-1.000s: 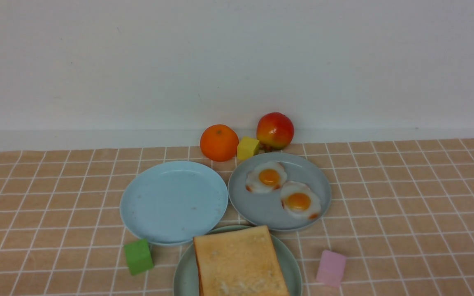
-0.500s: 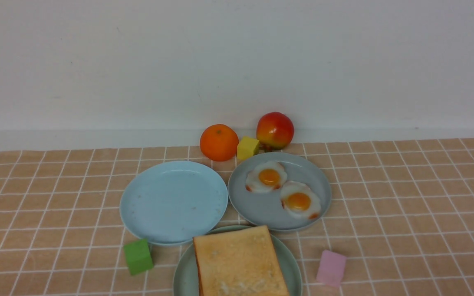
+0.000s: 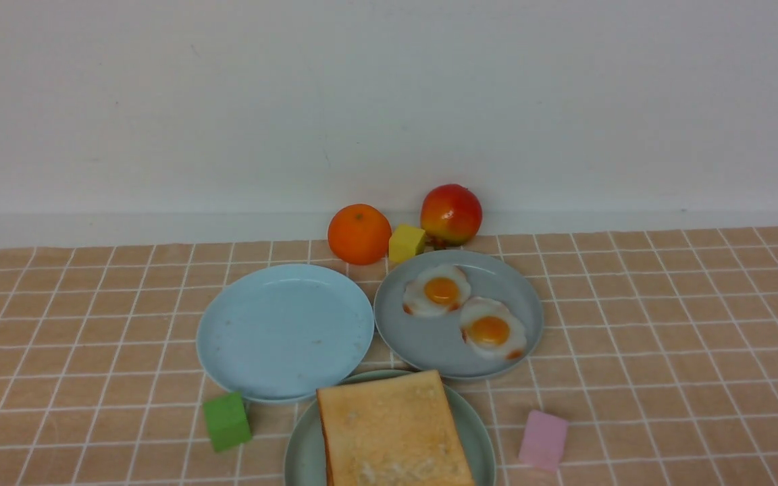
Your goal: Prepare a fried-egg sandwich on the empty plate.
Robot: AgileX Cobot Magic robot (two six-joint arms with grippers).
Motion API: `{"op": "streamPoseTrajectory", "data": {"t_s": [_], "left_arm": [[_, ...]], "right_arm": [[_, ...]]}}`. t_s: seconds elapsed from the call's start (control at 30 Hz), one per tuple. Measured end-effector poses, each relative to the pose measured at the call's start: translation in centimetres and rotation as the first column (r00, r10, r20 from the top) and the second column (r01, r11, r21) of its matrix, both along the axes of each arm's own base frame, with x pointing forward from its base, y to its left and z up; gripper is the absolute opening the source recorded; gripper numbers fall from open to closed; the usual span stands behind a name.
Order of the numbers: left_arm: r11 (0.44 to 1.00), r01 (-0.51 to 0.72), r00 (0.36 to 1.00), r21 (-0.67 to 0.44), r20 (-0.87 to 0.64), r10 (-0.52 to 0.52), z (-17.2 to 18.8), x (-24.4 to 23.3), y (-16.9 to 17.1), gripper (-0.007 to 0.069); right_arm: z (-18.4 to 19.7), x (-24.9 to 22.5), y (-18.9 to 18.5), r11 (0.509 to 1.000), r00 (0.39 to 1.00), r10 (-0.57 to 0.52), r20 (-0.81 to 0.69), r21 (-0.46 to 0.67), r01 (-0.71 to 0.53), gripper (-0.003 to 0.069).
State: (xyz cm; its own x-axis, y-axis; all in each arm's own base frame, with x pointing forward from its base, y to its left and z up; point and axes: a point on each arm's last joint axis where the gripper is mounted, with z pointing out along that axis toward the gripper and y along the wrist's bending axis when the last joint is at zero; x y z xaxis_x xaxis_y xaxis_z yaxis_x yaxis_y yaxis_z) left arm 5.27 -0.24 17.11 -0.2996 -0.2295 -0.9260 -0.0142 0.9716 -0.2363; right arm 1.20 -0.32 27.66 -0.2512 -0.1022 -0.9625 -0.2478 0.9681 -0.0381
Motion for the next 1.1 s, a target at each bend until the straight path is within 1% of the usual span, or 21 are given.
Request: {"op": "streamPoseTrajectory", "data": {"t_s": [0.1,0.17,0.23,0.3,0.33,0.37,0.5,0.6,1.1], "left_arm": [[1.0,0.0,1.0,0.0,0.0,0.0,0.0,0.0,0.0,0.0003],[1.0,0.0,1.0,0.0,0.0,0.0,0.0,0.0,0.0,0.0004],[1.0,0.0,1.0,0.0,0.0,0.0,0.0,0.0,0.0,0.0007],[1.0,0.0,1.0,0.0,0.0,0.0,0.0,0.0,0.0,0.0007],[1.0,0.0,1.0,0.0,0.0,0.0,0.0,0.0,0.0,0.0007],[1.0,0.0,1.0,0.0,0.0,0.0,0.0,0.0,0.0,0.0007],[1.0,0.0,1.0,0.0,0.0,0.0,0.0,0.0,0.0,0.0008],[1.0,0.0,1.0,0.001,-0.001,0.0,0.0,0.0,0.0,0.0013],[1.0,0.0,1.0,0.003,0.001,0.0,0.0,0.0,0.0,0.003]], "right_arm": [[-0.4,0.4,0.2,0.996,0.996,-0.09,0.025,0.032,0.089,0.0033],[-0.6,0.8,0.3,0.993,0.993,-0.113,0.044,0.045,0.111,0.0032],[-1.9,1.7,0.4,0.984,0.983,-0.166,0.077,0.07,0.161,0.0032],[-3.5,2.5,0.4,0.978,0.977,-0.202,0.075,0.075,0.196,0.0034],[-3.7,2.6,0.4,0.977,0.976,-0.205,0.074,0.074,0.2,0.0035],[-5.7,3.2,0.3,0.971,0.971,-0.234,0.051,0.067,0.231,0.0038],[-10.2,3.8,0.1,0.957,0.957,-0.283,-0.064,0.041,0.286,0.0043],[-10.2,3.9,0.0,0.953,0.953,-0.299,-0.046,0.04,0.301,0.0046],[-10.2,4.0,0.0,0.953,0.953,-0.3,-0.036,0.037,0.301,0.007]]}}
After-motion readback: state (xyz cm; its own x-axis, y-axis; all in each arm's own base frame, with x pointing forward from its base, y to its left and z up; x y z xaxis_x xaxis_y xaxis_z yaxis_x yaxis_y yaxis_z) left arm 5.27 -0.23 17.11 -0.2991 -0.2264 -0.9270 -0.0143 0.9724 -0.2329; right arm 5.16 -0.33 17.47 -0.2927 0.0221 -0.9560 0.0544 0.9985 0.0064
